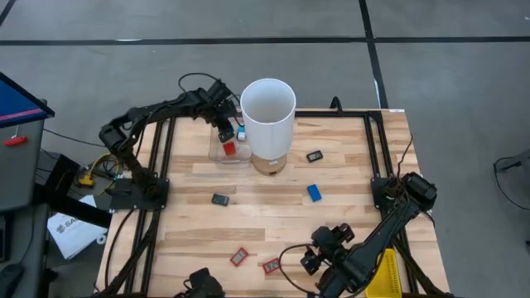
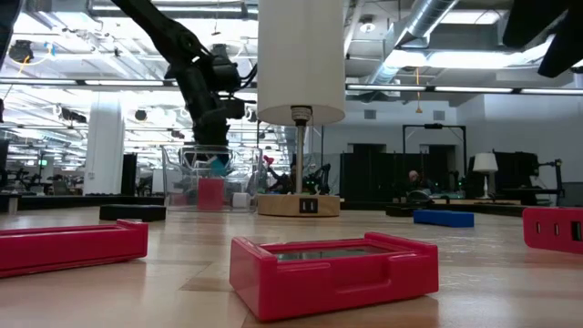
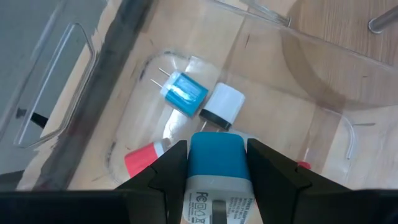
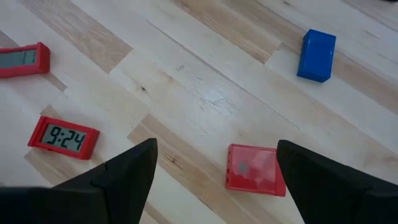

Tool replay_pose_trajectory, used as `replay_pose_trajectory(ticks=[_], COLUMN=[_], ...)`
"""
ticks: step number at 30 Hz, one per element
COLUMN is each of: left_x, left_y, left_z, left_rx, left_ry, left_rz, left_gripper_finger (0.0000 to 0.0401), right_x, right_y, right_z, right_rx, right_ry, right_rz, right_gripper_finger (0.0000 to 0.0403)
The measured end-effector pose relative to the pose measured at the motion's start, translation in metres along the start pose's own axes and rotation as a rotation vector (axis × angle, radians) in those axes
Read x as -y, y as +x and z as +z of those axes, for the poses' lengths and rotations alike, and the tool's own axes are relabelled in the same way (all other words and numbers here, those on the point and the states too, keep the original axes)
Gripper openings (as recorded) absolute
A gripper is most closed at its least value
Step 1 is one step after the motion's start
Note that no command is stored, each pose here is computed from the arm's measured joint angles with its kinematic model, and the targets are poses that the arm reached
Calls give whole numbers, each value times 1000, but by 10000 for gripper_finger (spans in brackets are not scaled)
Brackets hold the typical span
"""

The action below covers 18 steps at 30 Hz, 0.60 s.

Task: Pick & Place Office items
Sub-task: Put the blue charger adapter into the transparent bin

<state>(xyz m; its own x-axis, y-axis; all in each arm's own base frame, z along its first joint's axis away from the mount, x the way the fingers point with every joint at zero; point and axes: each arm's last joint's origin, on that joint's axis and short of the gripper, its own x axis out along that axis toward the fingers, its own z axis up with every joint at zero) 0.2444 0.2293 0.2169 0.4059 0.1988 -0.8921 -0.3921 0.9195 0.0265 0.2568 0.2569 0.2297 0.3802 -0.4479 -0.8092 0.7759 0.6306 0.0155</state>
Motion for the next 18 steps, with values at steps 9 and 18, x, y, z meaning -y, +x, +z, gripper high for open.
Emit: replay_pose_trajectory(ticks=[9, 18], left_x=[0, -1], left_y=[3, 3], left_z=[-2, -2], left_rx=[-14, -8], left_ry=[-10, -15], left_rz=[-5, 0], left_gripper_finger=[141, 163], right_x=[-1, -1], right_y=[-1, -1], right_z=[-1, -2], right_rx=[6, 6], right_ry=[2, 1], right_rz=[13, 13], right_gripper_finger=[322, 322])
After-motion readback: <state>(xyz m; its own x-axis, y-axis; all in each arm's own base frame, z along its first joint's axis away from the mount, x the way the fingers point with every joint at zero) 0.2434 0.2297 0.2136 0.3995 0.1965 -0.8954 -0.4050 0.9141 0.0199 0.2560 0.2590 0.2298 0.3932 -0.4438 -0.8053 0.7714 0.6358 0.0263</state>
